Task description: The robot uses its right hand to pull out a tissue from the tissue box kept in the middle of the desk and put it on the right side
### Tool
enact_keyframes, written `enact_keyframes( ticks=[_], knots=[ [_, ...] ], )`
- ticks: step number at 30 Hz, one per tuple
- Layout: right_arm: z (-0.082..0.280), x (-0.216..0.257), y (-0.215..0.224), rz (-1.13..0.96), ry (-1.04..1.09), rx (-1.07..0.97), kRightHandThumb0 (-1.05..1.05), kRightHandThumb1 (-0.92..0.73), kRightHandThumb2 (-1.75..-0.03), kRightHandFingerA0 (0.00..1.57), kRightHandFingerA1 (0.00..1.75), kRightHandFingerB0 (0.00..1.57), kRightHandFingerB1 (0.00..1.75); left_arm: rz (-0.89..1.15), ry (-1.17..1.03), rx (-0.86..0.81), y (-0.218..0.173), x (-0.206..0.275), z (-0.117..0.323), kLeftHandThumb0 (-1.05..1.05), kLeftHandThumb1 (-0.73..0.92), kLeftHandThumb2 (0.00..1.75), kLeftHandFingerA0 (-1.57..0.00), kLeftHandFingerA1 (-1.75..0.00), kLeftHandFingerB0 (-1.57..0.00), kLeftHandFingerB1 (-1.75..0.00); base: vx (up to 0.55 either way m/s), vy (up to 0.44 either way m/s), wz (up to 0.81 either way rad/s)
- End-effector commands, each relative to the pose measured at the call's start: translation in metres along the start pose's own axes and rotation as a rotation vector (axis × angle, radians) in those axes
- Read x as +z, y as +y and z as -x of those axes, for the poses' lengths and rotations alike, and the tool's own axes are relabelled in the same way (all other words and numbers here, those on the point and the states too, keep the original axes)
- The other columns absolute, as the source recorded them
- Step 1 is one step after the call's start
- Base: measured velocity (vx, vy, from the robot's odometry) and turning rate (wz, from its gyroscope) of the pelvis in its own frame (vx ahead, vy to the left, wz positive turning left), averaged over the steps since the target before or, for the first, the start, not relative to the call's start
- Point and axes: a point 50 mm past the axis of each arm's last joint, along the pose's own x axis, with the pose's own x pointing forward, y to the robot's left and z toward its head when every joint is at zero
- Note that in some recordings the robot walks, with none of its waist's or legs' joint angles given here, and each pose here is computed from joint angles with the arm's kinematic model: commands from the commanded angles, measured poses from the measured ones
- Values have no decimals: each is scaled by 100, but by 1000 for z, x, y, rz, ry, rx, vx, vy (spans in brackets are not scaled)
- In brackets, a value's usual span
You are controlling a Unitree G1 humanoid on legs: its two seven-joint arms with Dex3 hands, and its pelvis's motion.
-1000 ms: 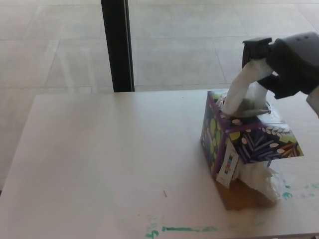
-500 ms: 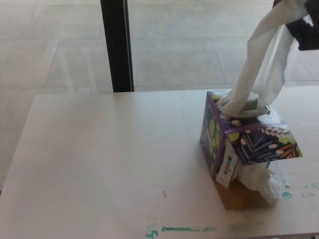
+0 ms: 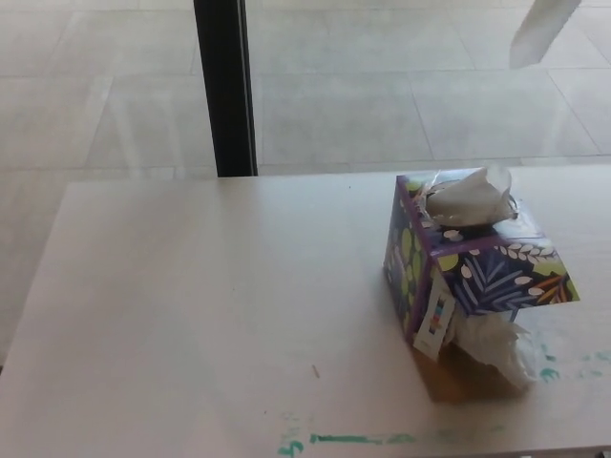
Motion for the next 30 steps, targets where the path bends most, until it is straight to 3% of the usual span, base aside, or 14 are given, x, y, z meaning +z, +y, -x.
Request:
enact_keyframes(
  ticks=[1,3,5,7,8,10,11,14,17,22,28,29,30],
  knots=[
    [-6,-12,-16,72,-3,-55,-22,-41,-135,103,169,87,146,-8,-35,28,12,6,7,-67,60,59,-50,-57,-47,-44,0,0,0],
    [-4,-16,-17,106,-19,-16,-24,-44,-134,101,171,85,148,-10,-33,27,12,6,7,-68,60,59,-50,-57,-47,-44,0,0,0],
    [7,-23,-12,222,-77,116,-25,-50,-117,90,170,77,148,-15,-32,23,12,7,7,-66,61,59,-48,-57,-46,-44,0,0,0],
    [14,-25,-10,239,-113,150,-23,-50,-113,90,168,80,144,11,-37,32,12,10,6,-65,59,58,-51,-59,-49,-45,0,0,0],
    [25,-27,-2,259,-143,207,-19,-52,-107,94,166,85,140,14,-37,34,12,10,6,-64,58,58,-51,-59,-49,-45,0,0,0],
    [46,-29,16,339,-195,360,-19,-55,-97,87,164,78,140,0,-43,24,12,10,7,-67,59,58,-52,-59,-49,-45,0,0,0],
    [53,-29,21,347,-222,395,-25,-55,-91,89,159,87,128,-1,-43,23,12,10,6,-66,60,58,-51,-58,-49,-45,0,0,0],
    [90,-24,49,359,-301,579,-25,-57,-88,88,160,79,133,8,-50,17,10,11,5,-68,59,58,-51,-58,-48,-45,0,0,0],
    [123,-16,67,415,-416,714,-28,-57,-64,90,151,90,107,20,-55,11,8,10,5,-64,61,59,-49,-57,-46,-45,0,0,0],
    [169,-17,81,394,-422,844,-24,-61,-70,87,161,81,128,32,-67,14,7,15,4,-64,60,59,-49,-60,-46,-44,0,0,0],
    [191,-23,85,431,-392,905,-26,-64,-65,82,157,83,113,14,-65,12,6,14,3,-68,59,59,-49,-59,-46,-44,0,0,0],
    [196,-26,84,442,-395,918,-28,-67,-64,81,160,82,119,1,-68,9,5,14,3,-69,46,89,-47,-65,-42,-56,0,0,0],
    [200,-29,84,470,-392,952,-26,-70,-63,77,164,75,130,14,-68,6,5,14,2,-67,45,88,-48,-65,-42,-56,0,0,0]
  ],
)
